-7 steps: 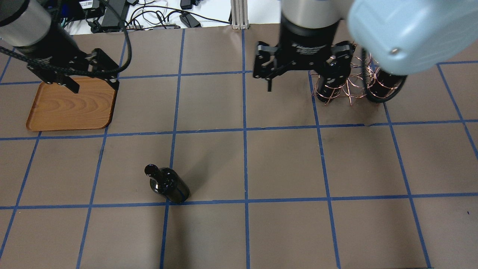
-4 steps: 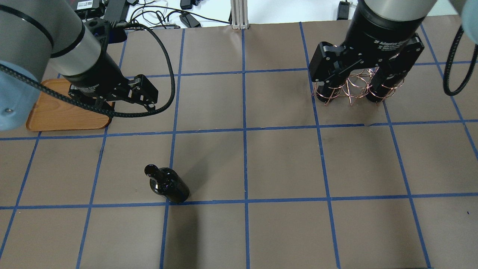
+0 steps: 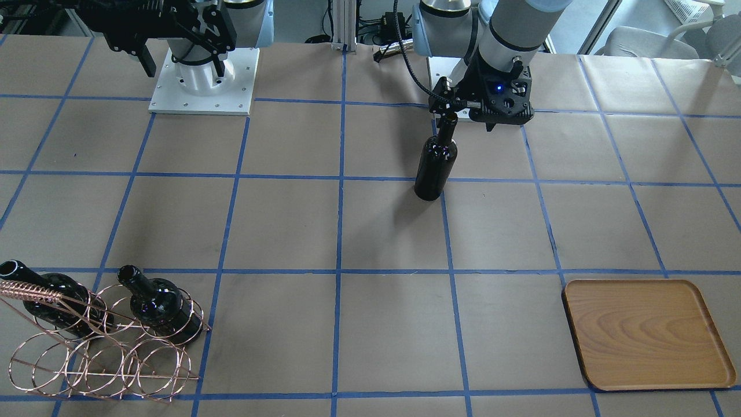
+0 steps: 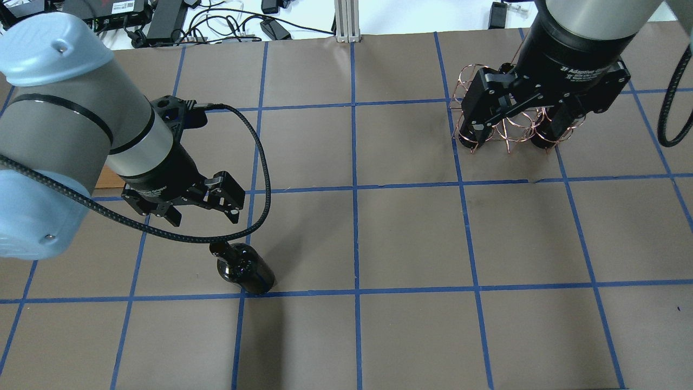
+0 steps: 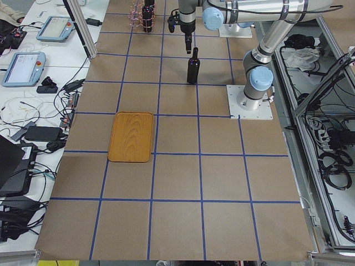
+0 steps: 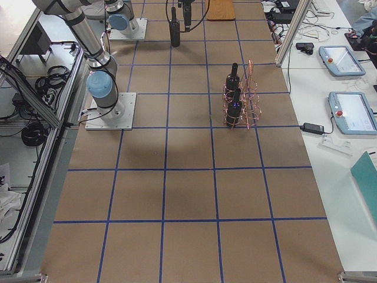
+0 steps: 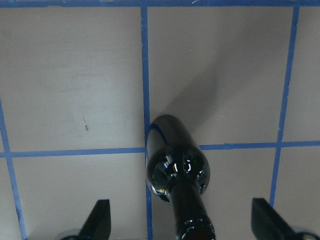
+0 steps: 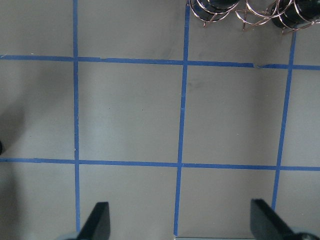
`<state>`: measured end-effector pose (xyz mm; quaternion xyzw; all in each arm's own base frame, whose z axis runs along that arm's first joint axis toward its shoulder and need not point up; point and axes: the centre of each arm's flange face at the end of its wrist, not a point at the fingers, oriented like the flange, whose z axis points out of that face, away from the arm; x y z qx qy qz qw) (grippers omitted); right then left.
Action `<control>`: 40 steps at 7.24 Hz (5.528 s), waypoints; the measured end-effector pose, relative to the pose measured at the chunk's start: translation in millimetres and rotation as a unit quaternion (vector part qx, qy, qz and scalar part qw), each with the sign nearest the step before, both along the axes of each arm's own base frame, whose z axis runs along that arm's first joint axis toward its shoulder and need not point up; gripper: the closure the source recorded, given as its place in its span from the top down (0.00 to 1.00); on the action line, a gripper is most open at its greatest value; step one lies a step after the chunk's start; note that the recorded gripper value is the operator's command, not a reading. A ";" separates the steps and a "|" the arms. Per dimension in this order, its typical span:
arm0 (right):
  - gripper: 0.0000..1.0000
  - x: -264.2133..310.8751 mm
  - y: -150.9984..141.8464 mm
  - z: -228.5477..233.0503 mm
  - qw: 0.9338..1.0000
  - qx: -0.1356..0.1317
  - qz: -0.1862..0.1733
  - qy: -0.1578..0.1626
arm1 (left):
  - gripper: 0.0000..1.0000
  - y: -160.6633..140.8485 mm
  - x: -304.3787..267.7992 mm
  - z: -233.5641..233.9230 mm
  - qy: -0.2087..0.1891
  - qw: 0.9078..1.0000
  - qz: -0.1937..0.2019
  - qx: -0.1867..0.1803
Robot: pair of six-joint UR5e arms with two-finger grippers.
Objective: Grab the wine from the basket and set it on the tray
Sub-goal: 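Lower the left gripper onto the bottle neck and close it, then lift the bottle with the left gripper and move it over the tray, then lower the bottle upright onto the wooden tray with the left gripper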
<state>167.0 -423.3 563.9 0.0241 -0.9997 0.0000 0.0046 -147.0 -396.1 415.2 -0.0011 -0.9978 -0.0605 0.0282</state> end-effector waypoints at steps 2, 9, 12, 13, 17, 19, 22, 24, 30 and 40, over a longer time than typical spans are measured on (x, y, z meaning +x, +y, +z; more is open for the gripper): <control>1.00 -0.3 0.1 -0.2 1.000 0.001 0.001 0.001 | 0.96 3.1 -4.0 -19.8 -0.001 1.000 -0.004 0.022; 1.00 -0.5 0.3 -0.5 1.000 0.002 0.001 0.002 | 0.55 11.9 -8.9 -42.2 -0.002 0.999 -0.011 0.050; 1.00 -0.7 0.3 -0.4 1.000 0.002 0.000 0.002 | 0.18 12.9 -9.0 -39.3 -0.003 0.998 -0.003 0.055; 1.00 -0.7 0.3 -0.5 1.000 0.002 0.001 0.003 | 0.00 12.5 -9.3 -39.1 -0.003 0.998 0.004 0.056; 1.00 -0.8 0.3 -0.5 1.000 0.001 0.002 0.004 | 0.00 -1.3 -6.3 -11.2 -0.007 0.999 0.009 0.039; 1.00 -0.6 0.4 -0.4 1.000 0.001 0.002 0.004 | 0.00 -38.6 7.2 36.7 -0.029 1.000 -0.006 0.002; 1.00 -1.0 0.3 -0.5 1.000 0.001 0.002 0.004 | 0.00 -121.0 95.3 69.6 -0.028 0.998 -0.038 -0.030; 1.00 -1.0 0.3 -0.4 1.000 0.001 0.001 0.004 | 0.00 -172.6 166.9 71.0 -0.026 0.997 -0.061 -0.037; 1.00 -0.1 0.8 -1.2 1.000 0.004 -0.001 0.002 | 0.00 -235.6 347.0 22.9 -0.049 0.993 -0.100 -0.038; 1.00 0.2 0.9 -1.5 1.000 0.004 -0.002 0.001 | 1.00 -251.5 382.8 -2.7 -0.064 0.992 -0.101 -0.045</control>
